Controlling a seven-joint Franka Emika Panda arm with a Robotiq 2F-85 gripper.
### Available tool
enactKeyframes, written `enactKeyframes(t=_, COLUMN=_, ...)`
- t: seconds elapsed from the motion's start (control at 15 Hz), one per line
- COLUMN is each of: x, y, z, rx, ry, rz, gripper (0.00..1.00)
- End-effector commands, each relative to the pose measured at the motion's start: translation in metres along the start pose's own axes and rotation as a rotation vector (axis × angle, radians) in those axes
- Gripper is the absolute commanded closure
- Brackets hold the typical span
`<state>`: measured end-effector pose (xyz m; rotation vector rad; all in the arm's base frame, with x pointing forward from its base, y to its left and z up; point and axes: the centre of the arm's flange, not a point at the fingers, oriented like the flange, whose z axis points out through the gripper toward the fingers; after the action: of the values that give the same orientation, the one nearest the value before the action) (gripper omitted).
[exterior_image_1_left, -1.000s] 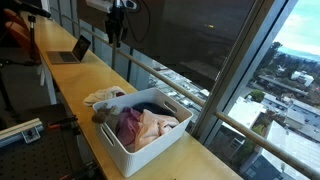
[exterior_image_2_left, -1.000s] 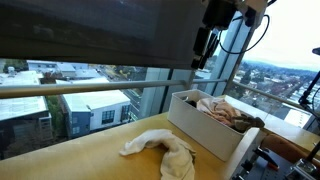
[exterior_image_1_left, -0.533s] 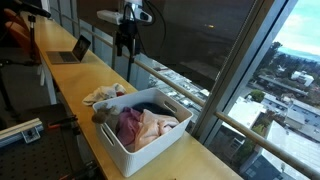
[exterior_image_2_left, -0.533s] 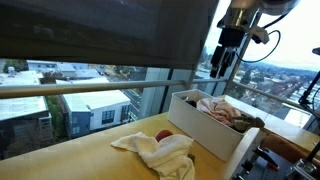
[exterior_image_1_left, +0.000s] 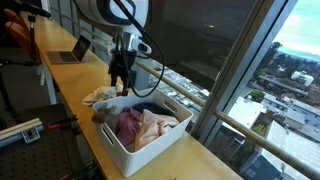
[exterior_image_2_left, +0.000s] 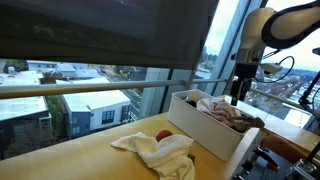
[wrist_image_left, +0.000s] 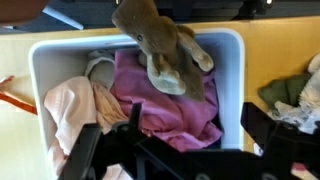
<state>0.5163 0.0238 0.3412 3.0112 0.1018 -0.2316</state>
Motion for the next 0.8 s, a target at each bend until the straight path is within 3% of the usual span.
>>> enactKeyframes(t=0.0, x=-0.023, y=0.016, z=0.022, rx=-0.024, ry=-0.007, rz=0.012, gripper=0.00)
enactKeyframes(t=0.73, x=-0.044, y=0.042, z=0.073, rx=-0.025, ry=-0.083, rz=0.040, gripper=0.00)
